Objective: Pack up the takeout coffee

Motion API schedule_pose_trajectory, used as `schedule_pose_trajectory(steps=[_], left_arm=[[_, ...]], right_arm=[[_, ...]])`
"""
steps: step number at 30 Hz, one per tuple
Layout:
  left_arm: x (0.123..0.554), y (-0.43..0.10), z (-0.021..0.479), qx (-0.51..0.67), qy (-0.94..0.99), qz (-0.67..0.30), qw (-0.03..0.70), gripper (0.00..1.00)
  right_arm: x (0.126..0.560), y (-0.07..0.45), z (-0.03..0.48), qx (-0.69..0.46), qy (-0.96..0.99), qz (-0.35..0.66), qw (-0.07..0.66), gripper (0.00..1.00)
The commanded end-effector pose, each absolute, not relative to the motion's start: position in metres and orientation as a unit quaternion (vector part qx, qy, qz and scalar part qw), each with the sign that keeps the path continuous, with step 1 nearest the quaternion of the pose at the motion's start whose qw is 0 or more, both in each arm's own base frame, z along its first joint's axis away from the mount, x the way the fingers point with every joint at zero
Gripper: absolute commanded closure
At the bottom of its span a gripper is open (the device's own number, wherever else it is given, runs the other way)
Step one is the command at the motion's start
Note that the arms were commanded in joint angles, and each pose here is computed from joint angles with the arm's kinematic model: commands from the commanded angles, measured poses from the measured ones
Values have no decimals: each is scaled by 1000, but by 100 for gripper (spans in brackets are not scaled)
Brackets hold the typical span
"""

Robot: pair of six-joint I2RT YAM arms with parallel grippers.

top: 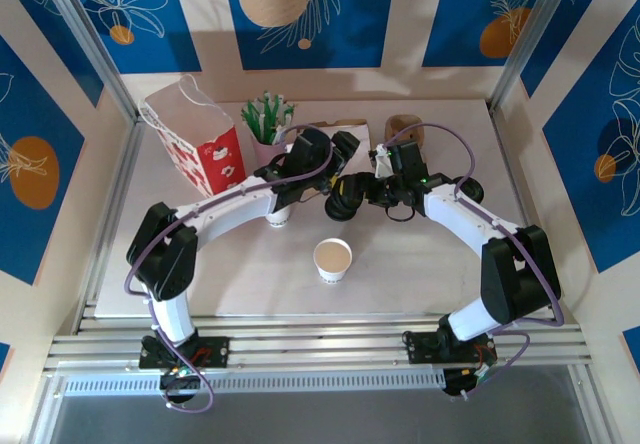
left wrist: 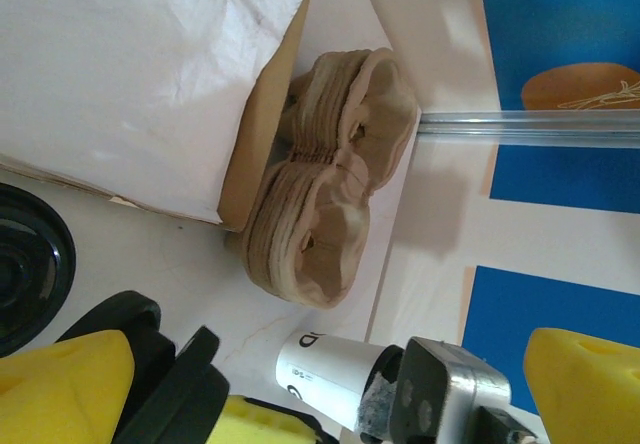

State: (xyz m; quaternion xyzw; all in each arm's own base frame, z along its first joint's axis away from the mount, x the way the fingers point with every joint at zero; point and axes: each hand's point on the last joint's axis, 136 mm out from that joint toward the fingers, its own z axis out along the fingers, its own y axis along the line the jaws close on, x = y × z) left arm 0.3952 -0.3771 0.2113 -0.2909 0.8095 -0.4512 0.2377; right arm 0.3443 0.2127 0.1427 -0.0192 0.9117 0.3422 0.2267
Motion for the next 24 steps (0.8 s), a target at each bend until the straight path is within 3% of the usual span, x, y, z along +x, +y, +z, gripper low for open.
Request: schedule_pose_trajectory(steps=[1,10,17,24], left_arm=[[392,-380,200,-298,808,-451,233,0],[405,-367,208,-286,815,-435,256,0],[414,-320,312,-191,826,-377,372,0],[374,-239,381,-97,839,-248,474,0]], right_arm=[[341,215,147,-24,908,348,233,35],[341,212,143,-26,912,337,232,35],[328,202,155,-35,925,299,232,35],[285,204,177,-96,944,238,208,34]])
